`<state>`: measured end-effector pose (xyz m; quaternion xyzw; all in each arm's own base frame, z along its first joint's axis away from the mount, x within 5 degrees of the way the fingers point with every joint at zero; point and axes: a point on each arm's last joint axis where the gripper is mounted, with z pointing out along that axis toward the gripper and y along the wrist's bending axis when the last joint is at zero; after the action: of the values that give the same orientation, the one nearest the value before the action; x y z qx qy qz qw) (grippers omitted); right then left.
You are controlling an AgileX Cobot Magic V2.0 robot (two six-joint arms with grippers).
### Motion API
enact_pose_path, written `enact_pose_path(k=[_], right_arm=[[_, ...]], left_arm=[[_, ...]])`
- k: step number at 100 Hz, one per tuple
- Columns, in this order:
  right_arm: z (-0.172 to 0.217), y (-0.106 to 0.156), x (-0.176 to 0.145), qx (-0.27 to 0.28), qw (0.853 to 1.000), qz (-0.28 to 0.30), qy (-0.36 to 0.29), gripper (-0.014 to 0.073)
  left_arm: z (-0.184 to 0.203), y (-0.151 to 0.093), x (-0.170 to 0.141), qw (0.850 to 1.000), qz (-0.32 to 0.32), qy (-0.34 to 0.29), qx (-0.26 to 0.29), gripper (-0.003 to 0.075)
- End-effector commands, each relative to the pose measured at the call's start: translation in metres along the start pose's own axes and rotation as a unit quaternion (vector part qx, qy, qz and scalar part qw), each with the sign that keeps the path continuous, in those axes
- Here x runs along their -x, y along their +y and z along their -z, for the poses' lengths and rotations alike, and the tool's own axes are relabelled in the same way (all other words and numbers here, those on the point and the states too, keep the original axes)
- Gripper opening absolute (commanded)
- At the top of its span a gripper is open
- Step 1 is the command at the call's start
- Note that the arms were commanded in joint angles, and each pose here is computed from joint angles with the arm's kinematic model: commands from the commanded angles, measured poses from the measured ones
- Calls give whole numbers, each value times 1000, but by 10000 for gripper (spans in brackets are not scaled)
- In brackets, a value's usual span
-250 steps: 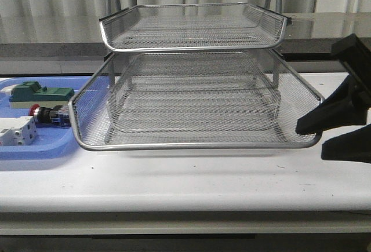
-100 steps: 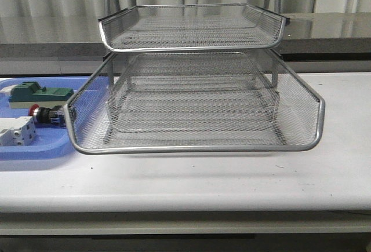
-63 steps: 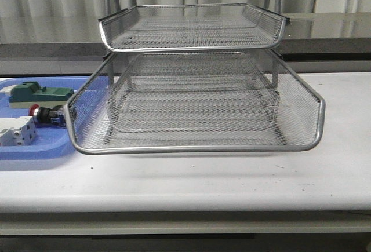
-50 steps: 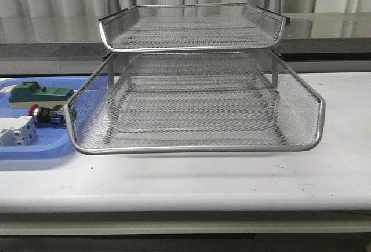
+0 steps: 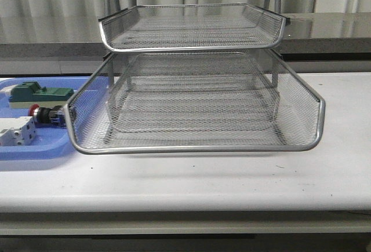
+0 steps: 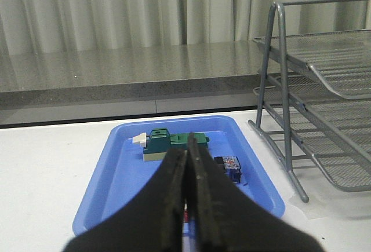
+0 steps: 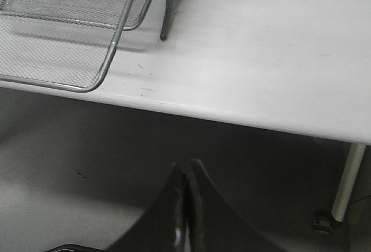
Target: Place button on rack with both arms
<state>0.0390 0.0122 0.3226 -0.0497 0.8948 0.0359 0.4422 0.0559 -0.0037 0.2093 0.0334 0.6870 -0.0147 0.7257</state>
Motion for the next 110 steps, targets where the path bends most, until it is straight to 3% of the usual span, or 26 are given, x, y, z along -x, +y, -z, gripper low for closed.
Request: enact_pose_path(k=[1,46,80,90,110], right_arm=[[6,0,12,-5,999,-1,-36,-70],[6,0,12,-5,999,-1,-36,-70],[6,0,12,-5,999,-1,-36,-70],[6,0,12,-5,999,-1,-36,-70],[6,0,12,-5,999,-1,-36,-70]], left_arm=[[1,-1,-6,999,6,-32,-1,-20],[1,-1,-6,999,6,-32,-1,-20],[4,0,21,996,27,-87,-2,-20],[4,1,41,997,57,-55,-2,-20],[-14,2,89,997,58,54,-2,-20]])
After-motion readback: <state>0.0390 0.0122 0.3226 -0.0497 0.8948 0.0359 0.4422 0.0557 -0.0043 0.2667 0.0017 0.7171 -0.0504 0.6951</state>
